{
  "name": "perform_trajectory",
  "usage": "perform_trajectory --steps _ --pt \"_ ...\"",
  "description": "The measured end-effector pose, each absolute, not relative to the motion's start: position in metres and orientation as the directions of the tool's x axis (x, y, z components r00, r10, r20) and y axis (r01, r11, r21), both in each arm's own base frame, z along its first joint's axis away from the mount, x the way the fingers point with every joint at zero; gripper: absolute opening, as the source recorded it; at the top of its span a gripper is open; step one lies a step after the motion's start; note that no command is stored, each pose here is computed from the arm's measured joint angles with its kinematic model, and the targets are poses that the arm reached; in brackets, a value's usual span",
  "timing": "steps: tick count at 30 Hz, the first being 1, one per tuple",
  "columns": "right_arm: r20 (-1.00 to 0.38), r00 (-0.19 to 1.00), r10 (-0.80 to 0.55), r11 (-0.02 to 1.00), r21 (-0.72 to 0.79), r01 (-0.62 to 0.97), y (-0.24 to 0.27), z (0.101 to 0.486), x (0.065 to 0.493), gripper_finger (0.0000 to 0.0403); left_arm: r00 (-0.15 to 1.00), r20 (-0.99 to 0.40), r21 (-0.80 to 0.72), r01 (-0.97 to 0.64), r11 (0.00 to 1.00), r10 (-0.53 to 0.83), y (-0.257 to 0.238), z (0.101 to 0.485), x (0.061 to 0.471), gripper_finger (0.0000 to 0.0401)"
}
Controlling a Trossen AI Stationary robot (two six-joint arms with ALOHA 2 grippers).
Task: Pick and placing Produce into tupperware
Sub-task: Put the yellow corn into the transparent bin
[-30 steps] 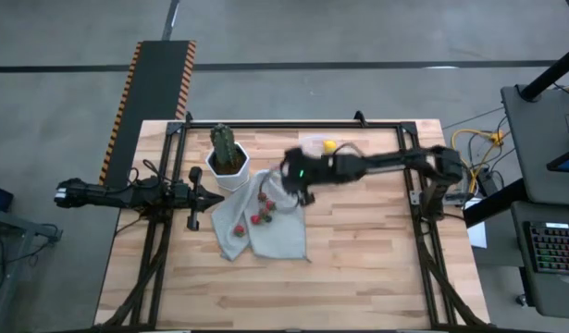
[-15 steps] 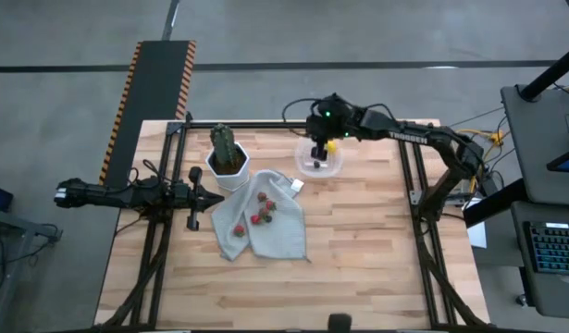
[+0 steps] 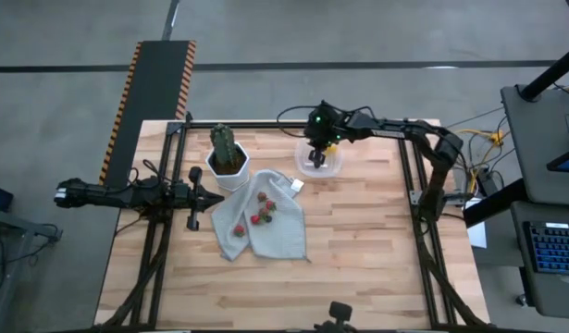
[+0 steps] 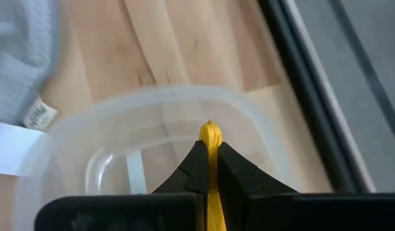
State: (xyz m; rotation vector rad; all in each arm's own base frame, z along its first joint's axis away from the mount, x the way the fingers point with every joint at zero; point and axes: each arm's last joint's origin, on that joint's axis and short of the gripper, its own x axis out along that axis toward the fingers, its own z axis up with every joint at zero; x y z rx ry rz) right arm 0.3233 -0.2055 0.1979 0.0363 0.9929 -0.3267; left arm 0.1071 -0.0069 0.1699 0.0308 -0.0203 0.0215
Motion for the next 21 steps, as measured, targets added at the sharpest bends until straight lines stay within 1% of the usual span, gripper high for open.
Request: perform_trajectory --steps 7,15,21 --pt "-0.865 0.447 -0.228 0.961 -0.125 0.247 -0.21 0.171 0.327 0.0009 1.0 0.021 0.03 -0.022 0.999 0.021 -0.007 0.17 0.107 0.0" --pt "-0.882 0.42 -0.213 0.971 -0.145 0.188 -0.213 0.157 0.329 0.0009 1.0 0.02 0.03 -0.022 0.999 0.021 -0.007 0.17 0.107 0.0" --pt "-0.889 0.408 -0.208 0.972 -0.143 0.184 -0.215 0.151 0.328 0.0009 1.0 0.02 0.03 -0.022 0.999 0.021 -0.007 0.17 0.107 0.0"
